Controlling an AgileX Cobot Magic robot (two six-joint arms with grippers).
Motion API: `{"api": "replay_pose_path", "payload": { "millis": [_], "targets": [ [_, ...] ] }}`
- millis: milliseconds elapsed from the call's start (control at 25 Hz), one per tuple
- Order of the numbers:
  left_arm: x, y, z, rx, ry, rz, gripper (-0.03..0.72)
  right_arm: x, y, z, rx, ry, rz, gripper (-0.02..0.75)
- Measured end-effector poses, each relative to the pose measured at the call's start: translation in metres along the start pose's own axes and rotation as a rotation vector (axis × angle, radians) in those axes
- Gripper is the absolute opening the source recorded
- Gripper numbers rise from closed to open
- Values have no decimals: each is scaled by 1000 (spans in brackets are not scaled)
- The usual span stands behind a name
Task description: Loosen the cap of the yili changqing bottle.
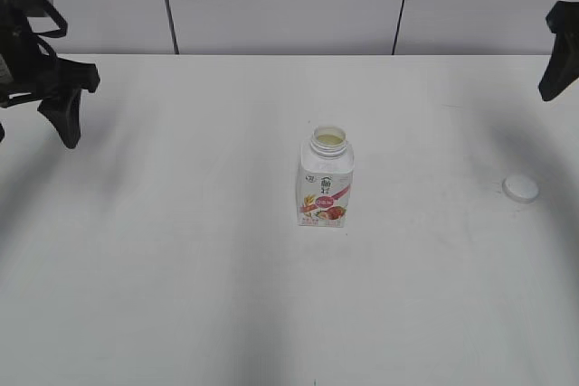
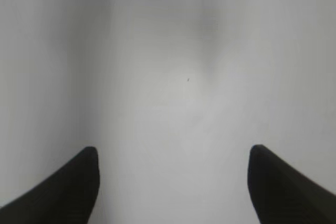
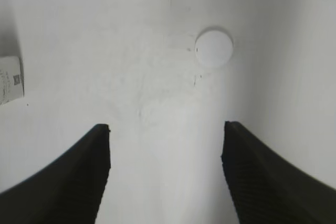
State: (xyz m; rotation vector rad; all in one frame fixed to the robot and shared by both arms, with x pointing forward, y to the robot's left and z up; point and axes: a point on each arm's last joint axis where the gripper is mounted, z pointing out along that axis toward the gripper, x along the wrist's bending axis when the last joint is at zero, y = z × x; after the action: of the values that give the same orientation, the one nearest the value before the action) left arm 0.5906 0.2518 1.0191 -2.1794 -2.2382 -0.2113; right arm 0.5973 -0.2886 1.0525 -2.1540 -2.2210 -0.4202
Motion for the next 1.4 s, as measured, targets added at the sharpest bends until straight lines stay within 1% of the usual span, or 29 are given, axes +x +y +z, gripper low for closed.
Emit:
{"api": "replay_pose_path", "payload": {
  "millis": [120, 280, 520, 680, 880, 1040, 1120, 1200, 1320, 1400],
  "targets": [
    [2, -7, -10, -9, -11, -4, 526, 3, -23, -10, 4, -1, 0, 527],
    [8, -28, -35, -62, -33, -12, 524, 7, -62, -20, 19, 0, 2, 527],
    [23, -86, -76, -169, -63, -24, 523, 12, -116, -39, -15, -3, -7, 527],
    [32, -126, -90, -255, -82, -31, 523, 16, -149, -50, -60, -5, -20, 527],
    [41, -173, -87, -429, -121, -37, 523, 20, -187, -59, -124, -6, -33, 527],
    [48, -221, -73, -569, -149, -42, 516, 21, -221, -59, -175, -5, -44, 527],
    [50, -241, -61, -603, -156, -44, 513, 22, -241, -61, -251, -10, -59, 527],
    [53, -260, -56, -660, -167, -49, 512, 22, -254, -60, -306, -15, -76, 527],
    [59, -283, -67, -826, -194, -62, 512, 23, -274, -59, -390, -27, -126, 527],
    [63, -297, -72, -916, -206, -65, 512, 23, -289, -57, -449, -36, -161, 527]
  ]
}}
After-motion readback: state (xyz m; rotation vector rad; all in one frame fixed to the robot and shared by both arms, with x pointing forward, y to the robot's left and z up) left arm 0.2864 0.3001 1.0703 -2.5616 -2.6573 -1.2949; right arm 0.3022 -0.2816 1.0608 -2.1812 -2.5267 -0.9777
